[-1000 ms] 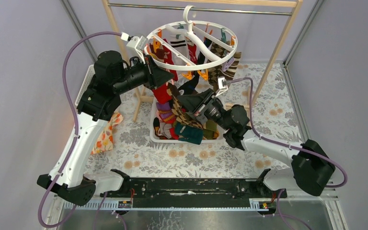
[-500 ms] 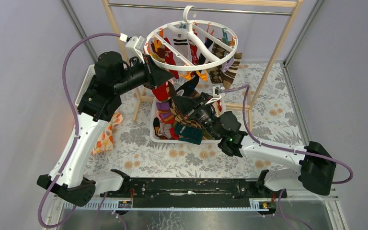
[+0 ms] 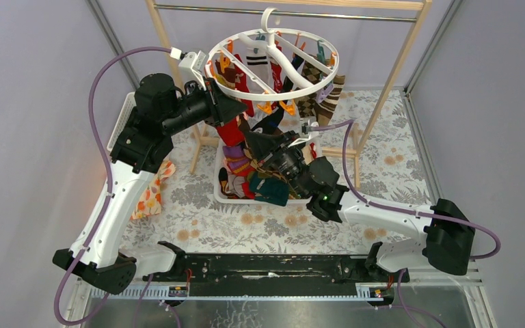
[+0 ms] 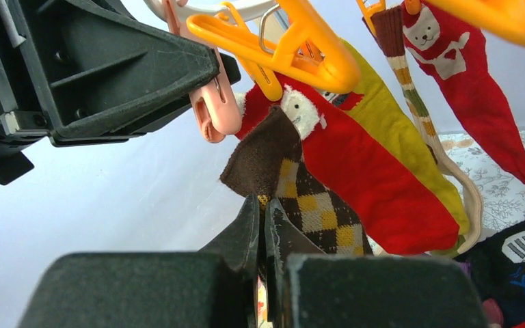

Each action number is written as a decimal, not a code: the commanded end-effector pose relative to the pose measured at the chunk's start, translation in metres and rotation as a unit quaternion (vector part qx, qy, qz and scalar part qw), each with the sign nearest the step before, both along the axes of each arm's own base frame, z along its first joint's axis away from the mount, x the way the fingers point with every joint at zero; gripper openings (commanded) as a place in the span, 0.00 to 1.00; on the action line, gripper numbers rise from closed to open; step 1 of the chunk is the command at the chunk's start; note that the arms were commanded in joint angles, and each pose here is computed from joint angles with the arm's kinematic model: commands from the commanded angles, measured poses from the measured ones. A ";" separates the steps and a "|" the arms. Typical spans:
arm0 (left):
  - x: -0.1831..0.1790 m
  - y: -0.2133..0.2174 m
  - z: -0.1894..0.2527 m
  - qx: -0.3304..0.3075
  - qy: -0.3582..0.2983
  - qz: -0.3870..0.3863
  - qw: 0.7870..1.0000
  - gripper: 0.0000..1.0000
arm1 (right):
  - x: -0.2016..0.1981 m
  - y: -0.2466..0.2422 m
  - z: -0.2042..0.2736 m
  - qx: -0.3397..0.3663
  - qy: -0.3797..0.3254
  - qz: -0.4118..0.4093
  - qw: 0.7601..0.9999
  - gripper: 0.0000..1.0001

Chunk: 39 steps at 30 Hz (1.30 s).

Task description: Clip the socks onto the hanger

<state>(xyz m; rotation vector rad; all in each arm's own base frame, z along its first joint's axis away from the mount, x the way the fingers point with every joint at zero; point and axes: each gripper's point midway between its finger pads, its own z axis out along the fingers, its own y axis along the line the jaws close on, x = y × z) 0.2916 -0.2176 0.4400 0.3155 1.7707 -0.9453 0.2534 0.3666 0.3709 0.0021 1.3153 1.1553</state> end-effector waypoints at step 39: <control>0.004 0.008 0.021 -0.004 -0.044 0.022 0.999 0.00 | -0.006 0.004 0.059 0.038 -0.043 -0.003 0.998 0.00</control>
